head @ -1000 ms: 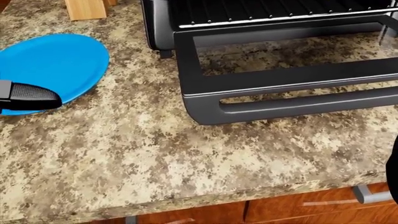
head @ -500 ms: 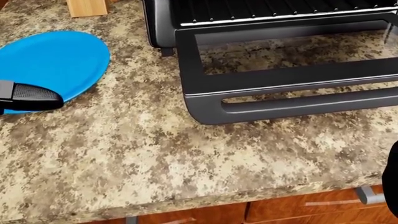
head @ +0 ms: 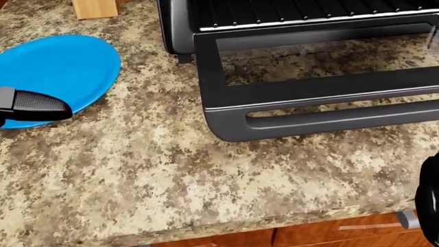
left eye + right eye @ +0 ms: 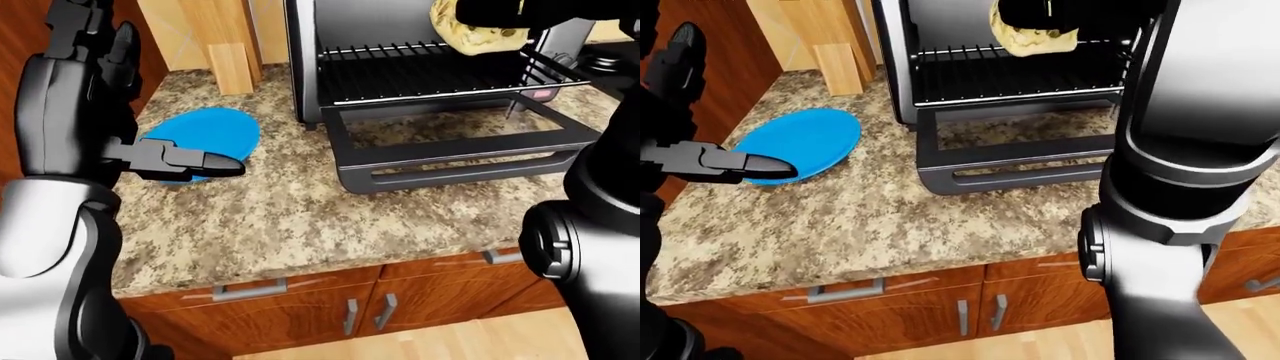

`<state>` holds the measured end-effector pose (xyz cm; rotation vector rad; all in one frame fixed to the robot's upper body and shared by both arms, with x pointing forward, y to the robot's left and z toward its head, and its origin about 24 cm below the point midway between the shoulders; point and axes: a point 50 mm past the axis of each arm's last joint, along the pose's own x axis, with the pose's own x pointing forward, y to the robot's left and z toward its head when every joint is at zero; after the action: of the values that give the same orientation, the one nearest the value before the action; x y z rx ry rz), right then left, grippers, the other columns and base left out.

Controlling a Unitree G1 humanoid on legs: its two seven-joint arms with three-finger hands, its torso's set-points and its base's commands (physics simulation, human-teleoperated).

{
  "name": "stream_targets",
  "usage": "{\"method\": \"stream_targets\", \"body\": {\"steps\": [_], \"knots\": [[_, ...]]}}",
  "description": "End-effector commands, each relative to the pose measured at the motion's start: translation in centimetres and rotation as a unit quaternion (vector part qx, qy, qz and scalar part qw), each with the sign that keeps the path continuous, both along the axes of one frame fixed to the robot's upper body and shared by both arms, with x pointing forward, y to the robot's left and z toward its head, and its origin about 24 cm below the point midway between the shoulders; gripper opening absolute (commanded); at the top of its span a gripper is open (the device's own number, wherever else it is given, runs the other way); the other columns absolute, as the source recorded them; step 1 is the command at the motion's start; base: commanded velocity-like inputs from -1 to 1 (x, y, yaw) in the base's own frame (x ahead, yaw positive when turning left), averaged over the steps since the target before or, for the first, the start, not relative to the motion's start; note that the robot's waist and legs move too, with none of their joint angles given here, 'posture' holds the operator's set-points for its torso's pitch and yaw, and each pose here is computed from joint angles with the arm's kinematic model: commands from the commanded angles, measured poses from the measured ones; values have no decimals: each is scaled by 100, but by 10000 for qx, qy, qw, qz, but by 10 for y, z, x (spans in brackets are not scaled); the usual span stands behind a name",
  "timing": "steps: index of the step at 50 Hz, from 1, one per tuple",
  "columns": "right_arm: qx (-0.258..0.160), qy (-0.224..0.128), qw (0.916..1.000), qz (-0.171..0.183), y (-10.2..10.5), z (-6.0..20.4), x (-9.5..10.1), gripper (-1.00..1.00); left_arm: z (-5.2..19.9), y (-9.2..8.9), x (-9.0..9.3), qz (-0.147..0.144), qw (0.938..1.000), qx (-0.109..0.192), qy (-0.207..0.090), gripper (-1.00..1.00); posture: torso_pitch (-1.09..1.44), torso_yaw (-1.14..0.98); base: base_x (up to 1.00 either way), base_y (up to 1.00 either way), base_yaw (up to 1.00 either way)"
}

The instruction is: Pick the scone from the rack and place it on the plate on the counter.

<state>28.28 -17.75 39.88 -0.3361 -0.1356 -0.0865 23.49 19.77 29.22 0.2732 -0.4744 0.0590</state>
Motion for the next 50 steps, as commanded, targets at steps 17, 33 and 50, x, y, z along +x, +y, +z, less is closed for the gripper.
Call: {"method": "stream_targets", "body": {"steps": [17, 33, 50], "knots": [[-222, -428, 9968, 645, 24, 19, -20, -100, 11, -3, -5, -69, 9994, 78, -331, 100, 0, 8, 0, 0, 0], [-323, -438, 9913, 1197, 55, 18, -29, -100, 9, 0, -11, 1, 9994, 75, -338, 100, 0, 16, 0, 0, 0], [-357, -435, 9855, 1603, 80, 21, -24, -100, 12, 1, -13, 19, 9993, 93, -363, 100, 0, 24, 0, 0, 0]]}}
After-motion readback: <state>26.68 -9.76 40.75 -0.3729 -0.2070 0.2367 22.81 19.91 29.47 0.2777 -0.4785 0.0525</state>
